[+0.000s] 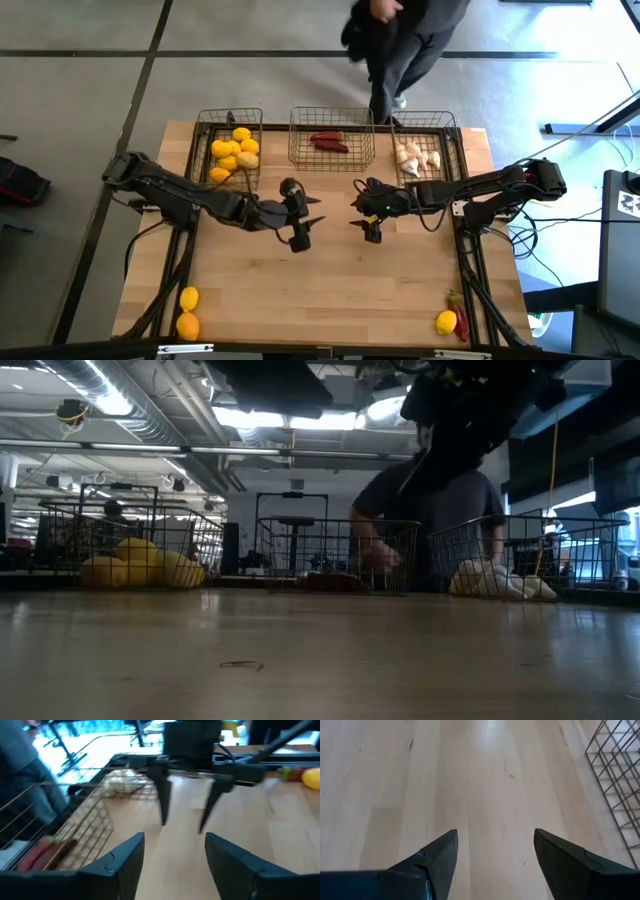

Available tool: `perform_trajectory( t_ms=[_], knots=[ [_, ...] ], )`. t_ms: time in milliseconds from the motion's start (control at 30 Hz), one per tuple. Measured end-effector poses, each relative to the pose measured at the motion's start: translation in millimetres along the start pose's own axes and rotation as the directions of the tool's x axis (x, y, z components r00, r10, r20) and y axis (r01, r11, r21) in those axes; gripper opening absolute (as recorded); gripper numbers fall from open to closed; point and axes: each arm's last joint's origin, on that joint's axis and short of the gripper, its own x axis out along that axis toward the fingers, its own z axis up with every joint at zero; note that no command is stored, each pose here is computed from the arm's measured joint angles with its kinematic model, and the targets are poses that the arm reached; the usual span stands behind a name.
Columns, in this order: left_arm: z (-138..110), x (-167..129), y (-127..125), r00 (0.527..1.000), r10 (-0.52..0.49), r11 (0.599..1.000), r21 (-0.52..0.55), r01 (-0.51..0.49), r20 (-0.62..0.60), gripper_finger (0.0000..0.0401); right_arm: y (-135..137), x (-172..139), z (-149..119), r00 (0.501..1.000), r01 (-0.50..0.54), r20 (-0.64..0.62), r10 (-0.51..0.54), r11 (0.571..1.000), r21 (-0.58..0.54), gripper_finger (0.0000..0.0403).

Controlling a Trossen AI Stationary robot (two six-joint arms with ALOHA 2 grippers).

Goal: Sort produce into baskets
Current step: Put the yellow lemon into the left gold wire basket

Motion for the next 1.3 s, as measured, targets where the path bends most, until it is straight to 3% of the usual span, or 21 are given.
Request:
perform_trajectory(
  t_ms=[267, 367, 500, 733, 1000, 1133, 1300],
  knots=[
    [1.9, -15.7, 32.7, 0.993, 0.077, 0.993, -0.081, -0.085, -0.094, 0.0267, 0.0, 0.1, 0.3, 1.0, 0.0, 0.003, 0.0, 1.0, -0.002, 0.0256],
    [3.2, -22.9, 47.7, 0.982, 0.147, 0.978, -0.134, -0.162, -0.116, 0.0271, 0.0, 0.1, 0.3, 1.0, 0.0, 0.004, 0.0, 1.0, -0.001, 0.0256],
    [-1.2, -27.6, 62.6, 0.954, 0.245, 0.958, -0.11, -0.266, -0.172, 0.0264, 0.0, 0.1, 0.3, 1.0, 0.0, 0.003, 0.0, 1.0, 0.016, 0.0256],
    [-17.0, -28.5, 87.9, 0.858, 0.417, 0.892, -0.048, -0.45, -0.298, 0.0251, 0.1, 0.1, 0.6, 1.0, -0.001, 0.007, 0.001, 1.0, 0.015, 0.0256],
    [-35.1, -29.6, 119.8, 0.746, 0.503, 0.815, -0.05, -0.578, -0.436, 0.0242, 0.0, 0.1, 0.6, 1.0, 0.0, 0.006, 0.0, 1.0, 0.007, 0.0256],
    [-30.0, -42.1, 125.6, 0.771, 0.468, 0.824, -0.102, -0.557, -0.431, 0.0237, 0.0, 0.1, 0.6, 1.0, 0.0, 0.006, 0.0, 1.0, 0.007, 0.0256],
    [-17.9, -68.5, 115.8, 0.877, 0.307, 0.898, -0.193, -0.396, -0.369, 0.0235, 0.0, 0.1, 0.6, 1.0, 0.0, 0.006, 0.0, 1.0, 0.007, 0.0256]
  ],
)
